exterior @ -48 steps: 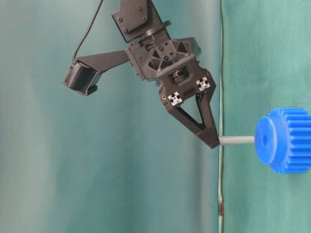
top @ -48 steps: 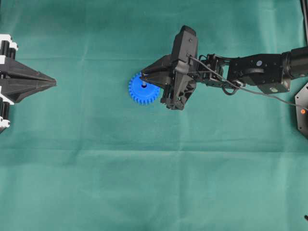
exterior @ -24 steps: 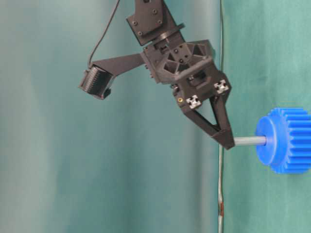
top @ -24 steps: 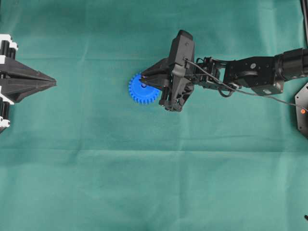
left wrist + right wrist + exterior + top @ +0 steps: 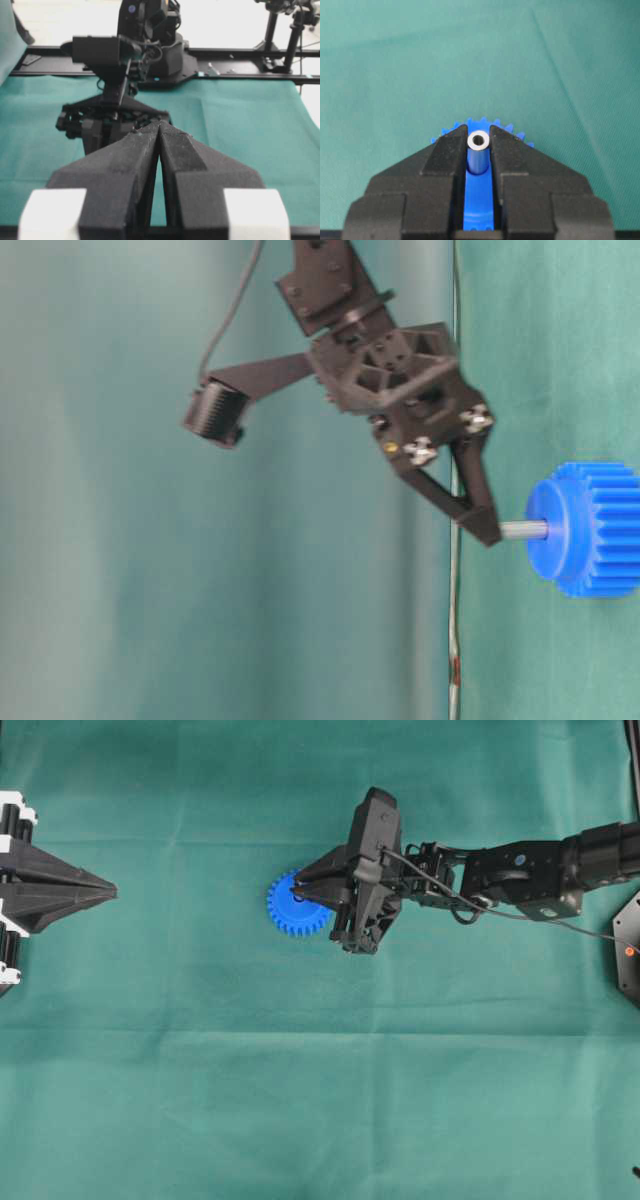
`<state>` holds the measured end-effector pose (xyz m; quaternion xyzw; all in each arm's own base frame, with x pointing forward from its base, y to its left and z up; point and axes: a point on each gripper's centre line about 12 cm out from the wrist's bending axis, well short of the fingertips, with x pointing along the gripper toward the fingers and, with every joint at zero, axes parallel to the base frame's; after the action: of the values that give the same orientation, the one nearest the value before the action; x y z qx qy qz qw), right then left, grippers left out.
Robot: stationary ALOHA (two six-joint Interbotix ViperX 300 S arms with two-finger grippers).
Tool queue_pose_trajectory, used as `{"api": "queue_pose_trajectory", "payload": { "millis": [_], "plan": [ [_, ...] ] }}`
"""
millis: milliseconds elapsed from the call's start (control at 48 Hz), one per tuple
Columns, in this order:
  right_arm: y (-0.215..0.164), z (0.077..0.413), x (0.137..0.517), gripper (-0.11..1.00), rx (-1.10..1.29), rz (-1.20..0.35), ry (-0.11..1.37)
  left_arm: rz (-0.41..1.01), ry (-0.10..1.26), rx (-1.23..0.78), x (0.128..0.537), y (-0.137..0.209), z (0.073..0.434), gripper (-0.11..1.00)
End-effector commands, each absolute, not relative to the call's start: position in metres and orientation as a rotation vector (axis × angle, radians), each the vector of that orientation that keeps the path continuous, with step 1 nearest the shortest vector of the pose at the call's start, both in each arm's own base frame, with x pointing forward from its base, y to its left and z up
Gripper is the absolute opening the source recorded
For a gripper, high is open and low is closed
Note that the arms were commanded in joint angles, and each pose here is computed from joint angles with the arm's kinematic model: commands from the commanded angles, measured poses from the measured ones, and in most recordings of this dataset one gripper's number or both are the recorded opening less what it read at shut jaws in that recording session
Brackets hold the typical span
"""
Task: Insert the shaft placed at a random location into the center hole of the medium gear at another random location.
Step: 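Lower the shaft into the gear's center hole with the right gripper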
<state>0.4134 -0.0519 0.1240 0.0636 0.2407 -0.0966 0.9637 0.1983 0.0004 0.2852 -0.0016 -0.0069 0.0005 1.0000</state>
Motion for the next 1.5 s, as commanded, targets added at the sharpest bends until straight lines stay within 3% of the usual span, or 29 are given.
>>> {"api": "queue_pose_trajectory", "payload": {
  "millis": [0, 1041, 1103, 1228, 1333, 1374, 1478],
  "plan": [
    [-0.053, 0.131, 0.421, 0.13, 0.130, -0.197, 0.447, 0.000, -0.040, -0.002, 0.200, 0.000, 0.296, 0.00],
    [-0.049, 0.115, 0.422, 0.14, 0.137, -0.190, 0.505, 0.023, -0.038, 0.006, 0.200, 0.005, 0.295, 0.00],
    [-0.048, 0.116, 0.422, 0.27, 0.141, -0.191, 0.502, 0.023, -0.040, 0.006, 0.200, 0.005, 0.296, 0.00],
    [-0.046, 0.123, 0.422, 0.65, 0.144, -0.189, 0.489, 0.023, -0.040, 0.005, 0.200, 0.005, 0.296, 0.00],
    [-0.045, 0.134, 0.420, 0.90, 0.142, -0.185, 0.463, 0.023, -0.035, 0.003, 0.200, 0.005, 0.295, 0.00],
    [-0.045, 0.140, 0.419, 0.93, 0.142, -0.183, 0.450, 0.023, -0.034, 0.003, 0.200, 0.005, 0.295, 0.00],
    [-0.044, 0.157, 0.416, 0.87, 0.139, -0.180, 0.414, 0.023, -0.035, 0.003, 0.200, 0.005, 0.295, 0.00]
  ]
}}
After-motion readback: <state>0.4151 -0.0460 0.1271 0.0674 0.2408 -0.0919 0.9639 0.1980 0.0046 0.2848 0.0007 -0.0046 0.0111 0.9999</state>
